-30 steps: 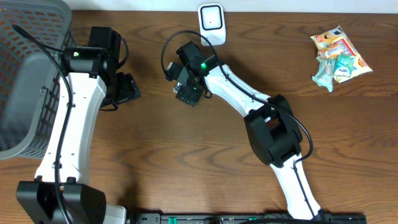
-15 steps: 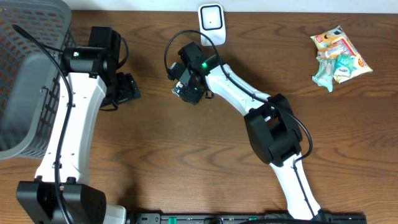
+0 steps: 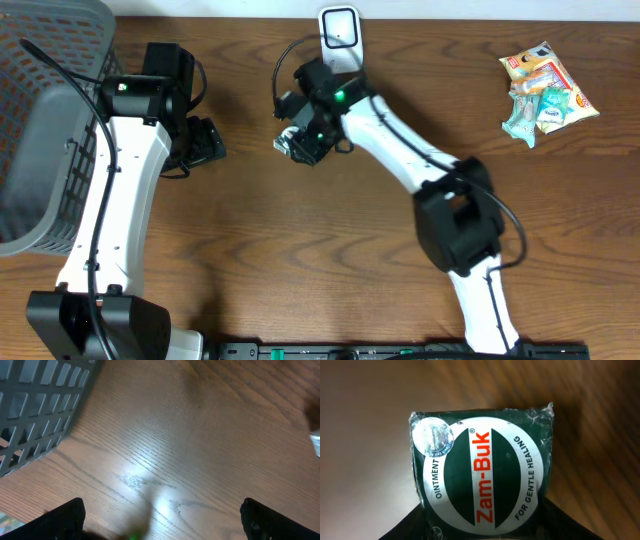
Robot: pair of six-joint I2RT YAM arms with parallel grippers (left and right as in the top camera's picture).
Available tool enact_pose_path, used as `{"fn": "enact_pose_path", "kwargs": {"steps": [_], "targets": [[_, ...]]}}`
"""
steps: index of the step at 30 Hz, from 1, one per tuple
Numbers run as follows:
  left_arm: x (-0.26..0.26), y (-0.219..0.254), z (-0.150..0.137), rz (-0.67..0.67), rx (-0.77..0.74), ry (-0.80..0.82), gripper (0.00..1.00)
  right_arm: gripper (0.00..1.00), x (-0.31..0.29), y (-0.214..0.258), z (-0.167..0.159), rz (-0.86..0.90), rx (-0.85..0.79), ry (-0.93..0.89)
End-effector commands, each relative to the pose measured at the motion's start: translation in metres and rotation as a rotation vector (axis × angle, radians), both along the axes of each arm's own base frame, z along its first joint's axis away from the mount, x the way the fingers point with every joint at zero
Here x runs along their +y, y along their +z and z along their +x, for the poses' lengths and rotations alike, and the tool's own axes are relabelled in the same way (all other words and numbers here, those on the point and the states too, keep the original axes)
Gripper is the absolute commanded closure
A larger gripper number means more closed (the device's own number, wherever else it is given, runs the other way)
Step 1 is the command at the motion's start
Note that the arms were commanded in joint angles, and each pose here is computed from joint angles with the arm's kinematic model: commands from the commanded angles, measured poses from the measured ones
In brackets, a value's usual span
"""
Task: Scan the item barcode
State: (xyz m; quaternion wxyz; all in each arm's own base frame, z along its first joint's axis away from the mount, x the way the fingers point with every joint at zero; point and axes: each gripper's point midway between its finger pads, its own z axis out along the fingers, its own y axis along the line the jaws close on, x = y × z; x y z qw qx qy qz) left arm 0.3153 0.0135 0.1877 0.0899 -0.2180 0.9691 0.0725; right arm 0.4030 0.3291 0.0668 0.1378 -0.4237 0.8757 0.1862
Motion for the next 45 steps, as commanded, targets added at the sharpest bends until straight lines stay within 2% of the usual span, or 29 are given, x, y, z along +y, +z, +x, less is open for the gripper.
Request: {"fn": "enact_pose_path", "kwargs": {"steps": [1, 5, 9, 18, 25, 34, 45], "targets": [[0.003, -0.002, -0.001, 0.009, 0.011, 0.01, 0.02, 0.52, 0.001, 0.077, -0.004, 0.307, 0.074, 0.015], [0.003, -0.002, -0.001, 0.009, 0.011, 0.01, 0.02, 0.52, -0.024, 0.13, 0.0, 0.575, 0.166, 0.026], [0.003, -0.002, -0.001, 0.009, 0.011, 0.01, 0.02, 0.52, -0.057, 0.163, 0.006, 0.782, 0.263, 0.012], [0.003, -0.002, -0.001, 0.009, 0.011, 0.01, 0.02, 0.52, -0.102, 0.19, 0.012, 0.959, 0.369, -0.055], [0.003, -0.002, -0.001, 0.009, 0.011, 0.01, 0.02, 0.49, -0.101, 0.193, 0.01, 0.976, 0.33, -0.013], [0.003, -0.002, -0.001, 0.009, 0.011, 0.01, 0.02, 0.51, -0.099, 0.176, 0.01, 0.884, 0.126, 0.107], [0.003, -0.002, -0.001, 0.009, 0.011, 0.01, 0.02, 0.52, -0.096, 0.175, 0.008, 0.882, 0.133, 0.111]]}}
